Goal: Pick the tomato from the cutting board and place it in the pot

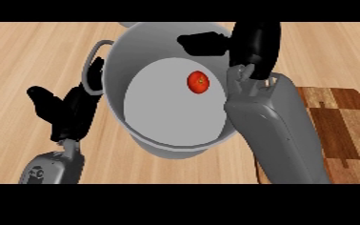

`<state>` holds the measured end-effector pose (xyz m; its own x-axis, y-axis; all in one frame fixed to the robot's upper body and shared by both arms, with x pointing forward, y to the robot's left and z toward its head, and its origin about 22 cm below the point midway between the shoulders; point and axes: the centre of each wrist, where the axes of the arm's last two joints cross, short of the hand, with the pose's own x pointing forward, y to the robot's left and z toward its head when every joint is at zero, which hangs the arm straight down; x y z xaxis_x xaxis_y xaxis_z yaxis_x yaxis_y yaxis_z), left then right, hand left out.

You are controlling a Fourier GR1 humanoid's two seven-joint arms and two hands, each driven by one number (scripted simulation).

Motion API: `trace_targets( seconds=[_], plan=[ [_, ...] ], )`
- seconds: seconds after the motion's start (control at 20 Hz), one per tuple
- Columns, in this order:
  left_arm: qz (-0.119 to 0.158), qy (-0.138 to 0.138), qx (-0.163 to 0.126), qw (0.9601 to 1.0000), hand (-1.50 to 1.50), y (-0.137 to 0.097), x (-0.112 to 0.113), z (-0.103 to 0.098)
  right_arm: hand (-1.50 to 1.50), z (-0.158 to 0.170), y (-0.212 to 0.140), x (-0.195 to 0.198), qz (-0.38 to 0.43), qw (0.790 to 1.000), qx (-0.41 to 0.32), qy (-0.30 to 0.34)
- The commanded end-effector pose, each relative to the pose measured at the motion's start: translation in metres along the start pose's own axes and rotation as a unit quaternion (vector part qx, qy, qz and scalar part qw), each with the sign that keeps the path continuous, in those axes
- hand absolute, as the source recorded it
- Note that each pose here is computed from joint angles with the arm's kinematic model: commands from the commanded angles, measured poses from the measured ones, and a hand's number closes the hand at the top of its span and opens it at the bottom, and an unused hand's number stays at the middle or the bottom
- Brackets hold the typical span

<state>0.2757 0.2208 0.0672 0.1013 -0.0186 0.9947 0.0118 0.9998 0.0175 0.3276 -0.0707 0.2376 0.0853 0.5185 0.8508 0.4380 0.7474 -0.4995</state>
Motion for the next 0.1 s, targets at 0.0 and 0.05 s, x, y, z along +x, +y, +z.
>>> trace_targets(
  seconds=[0.0, 0.05],
  plan=[
    [0.004, 0.003, -0.006, 1.0000, 0.00, 0.000, -0.006, 0.004, -1.50, 0.009, -0.004, -0.007, -0.100, 0.990, -0.082, 0.064],
    [-0.002, 0.005, 0.004, 1.0000, 0.00, 0.002, -0.011, 0.014, -1.50, -0.006, -0.010, -0.006, -0.101, 0.987, -0.105, 0.072]
  ],
)
